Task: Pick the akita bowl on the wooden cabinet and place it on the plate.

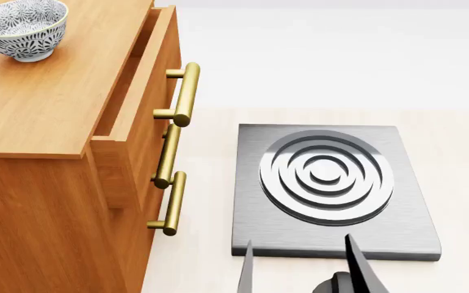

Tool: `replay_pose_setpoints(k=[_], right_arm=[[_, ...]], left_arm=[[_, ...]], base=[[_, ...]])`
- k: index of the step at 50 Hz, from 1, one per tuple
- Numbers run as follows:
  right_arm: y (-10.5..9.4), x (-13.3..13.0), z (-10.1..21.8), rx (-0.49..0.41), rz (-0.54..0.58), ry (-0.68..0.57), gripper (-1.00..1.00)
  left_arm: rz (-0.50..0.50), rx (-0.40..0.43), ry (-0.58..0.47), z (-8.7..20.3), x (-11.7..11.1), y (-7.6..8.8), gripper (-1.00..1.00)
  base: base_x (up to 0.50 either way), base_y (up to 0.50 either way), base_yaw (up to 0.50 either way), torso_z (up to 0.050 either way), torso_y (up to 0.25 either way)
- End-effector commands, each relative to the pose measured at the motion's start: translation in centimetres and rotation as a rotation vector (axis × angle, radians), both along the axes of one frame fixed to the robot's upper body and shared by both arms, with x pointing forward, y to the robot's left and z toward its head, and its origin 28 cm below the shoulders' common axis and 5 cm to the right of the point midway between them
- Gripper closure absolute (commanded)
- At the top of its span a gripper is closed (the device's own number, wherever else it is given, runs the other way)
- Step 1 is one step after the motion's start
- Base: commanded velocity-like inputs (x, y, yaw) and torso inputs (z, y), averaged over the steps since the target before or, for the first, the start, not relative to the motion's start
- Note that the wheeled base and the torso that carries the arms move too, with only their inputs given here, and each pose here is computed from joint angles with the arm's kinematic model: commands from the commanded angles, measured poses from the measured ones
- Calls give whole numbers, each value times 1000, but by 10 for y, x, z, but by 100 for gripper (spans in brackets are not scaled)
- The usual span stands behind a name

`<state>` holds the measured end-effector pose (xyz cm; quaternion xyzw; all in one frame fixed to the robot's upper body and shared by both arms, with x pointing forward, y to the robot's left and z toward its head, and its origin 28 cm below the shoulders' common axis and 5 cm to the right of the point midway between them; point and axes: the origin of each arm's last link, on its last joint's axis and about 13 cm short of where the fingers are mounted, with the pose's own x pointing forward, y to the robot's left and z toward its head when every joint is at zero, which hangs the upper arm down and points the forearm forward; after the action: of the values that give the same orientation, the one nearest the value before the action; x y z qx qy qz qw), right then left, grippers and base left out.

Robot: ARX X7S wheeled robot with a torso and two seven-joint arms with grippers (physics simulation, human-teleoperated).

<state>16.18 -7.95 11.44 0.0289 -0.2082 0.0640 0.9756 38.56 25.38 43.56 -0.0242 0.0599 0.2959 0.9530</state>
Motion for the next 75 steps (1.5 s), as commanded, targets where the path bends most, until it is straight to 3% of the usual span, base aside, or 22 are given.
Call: replay_pose_setpoints(k=[1, 10, 17, 20, 41, 44, 47, 56, 69, 73, 75], right_arm=[[0, 1, 1, -8, -3, -18, -100], [-1, 0, 1, -5, -4, -18, -100], [-1, 0, 2, -8, -4, -20, -100], [-1, 0, 2, -7, -4, -21, -100], [-1, 1, 2, -9, -3, -19, -100], [-1, 1, 2, -8, -4, -20, -100], [0, 1, 1, -7, -2, -18, -100], [0, 1, 1, -6, -1, -17, -100], [0, 0, 1, -6, -2, -18, -100], [0, 1, 2, -7, -3, -19, -100], [-1, 1, 1, -6, -4, -18, -100]], left_arm=[[15, 190, -86, 14, 0, -13, -100], [24, 335, -88, 17, 0, -23, -100], [3, 380, -70, 16, 0, -25, -100], [-71, 410, -46, 12, 2, -29, -100], [-117, 408, -15, 11, 1, -29, -100], [-197, 358, 64, 3, 1, -28, -100], [-243, 362, 126, -3, 1, -29, -100], [-281, 329, 237, -11, -2, -30, -100], [-320, 329, 326, -19, -3, -30, -100], [-321, 291, 328, -19, -4, -29, -100], [-322, 285, 383, -23, -6, -29, -100]], base=[[0, 0, 0, 0, 0], [0, 0, 0, 0, 0], [0, 0, 0, 0, 0], [0, 0, 0, 0, 0], [0, 0, 0, 0, 0], [0, 0, 0, 0, 0], [0, 0, 0, 0, 0], [0, 0, 0, 0, 0], [0, 0, 0, 0, 0], [0, 0, 0, 0, 0], [0, 0, 0, 0, 0]])
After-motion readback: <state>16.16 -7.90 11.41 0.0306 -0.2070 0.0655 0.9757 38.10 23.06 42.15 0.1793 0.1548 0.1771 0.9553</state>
